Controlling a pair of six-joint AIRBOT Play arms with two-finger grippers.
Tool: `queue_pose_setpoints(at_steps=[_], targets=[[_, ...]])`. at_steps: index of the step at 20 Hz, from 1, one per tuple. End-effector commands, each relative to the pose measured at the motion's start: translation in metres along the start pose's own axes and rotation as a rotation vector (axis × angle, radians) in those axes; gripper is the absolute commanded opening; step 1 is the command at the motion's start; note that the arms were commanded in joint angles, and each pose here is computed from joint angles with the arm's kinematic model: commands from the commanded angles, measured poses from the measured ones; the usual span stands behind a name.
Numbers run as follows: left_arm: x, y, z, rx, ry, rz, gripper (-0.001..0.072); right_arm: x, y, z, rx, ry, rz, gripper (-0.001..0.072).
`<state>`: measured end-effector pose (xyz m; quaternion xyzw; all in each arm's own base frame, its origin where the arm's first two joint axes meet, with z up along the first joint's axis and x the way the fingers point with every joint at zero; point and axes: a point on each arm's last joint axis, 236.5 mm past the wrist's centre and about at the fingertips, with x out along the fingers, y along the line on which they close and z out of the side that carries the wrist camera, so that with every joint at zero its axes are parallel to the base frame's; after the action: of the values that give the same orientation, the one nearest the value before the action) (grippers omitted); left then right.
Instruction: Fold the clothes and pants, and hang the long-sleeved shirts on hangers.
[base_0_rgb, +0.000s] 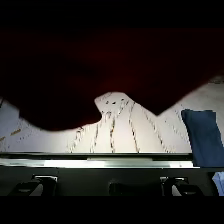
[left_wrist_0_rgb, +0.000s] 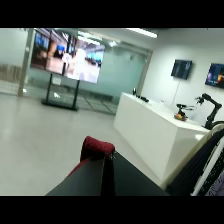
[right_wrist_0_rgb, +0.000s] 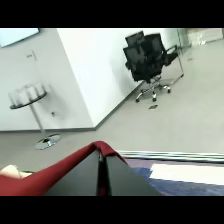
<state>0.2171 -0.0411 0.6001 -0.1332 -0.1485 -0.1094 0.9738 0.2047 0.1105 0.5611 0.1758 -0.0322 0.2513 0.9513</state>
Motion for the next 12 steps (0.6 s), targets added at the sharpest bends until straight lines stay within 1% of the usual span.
queue_pose_setpoints(at_steps=[1,4,6,9,12], targets=[[-0.026,0.002,0.006,0.011,-0.001,0.037,0.0014,-0.013,-0.003,0.007,0.005,-0.021,-0.051,0.0025],[0.018,0.026,-0.042,-0.010,0.122,0.074,0.0013,0.025,-0.044,-0.036,0.117,0.163,-0.117,0.0025],[0.061,0.051,-0.098,-0.029,0.259,0.113,0.0014,0.058,-0.087,-0.090,0.212,0.355,-0.185,0.0025],[0.126,0.099,-0.219,0.018,0.548,0.158,0.0014,0.110,-0.163,-0.181,0.333,0.601,-0.280,0.0025],[0.175,0.146,-0.358,0.002,0.800,0.195,0.0014,0.151,-0.237,-0.280,0.416,0.792,-0.346,0.0025]])
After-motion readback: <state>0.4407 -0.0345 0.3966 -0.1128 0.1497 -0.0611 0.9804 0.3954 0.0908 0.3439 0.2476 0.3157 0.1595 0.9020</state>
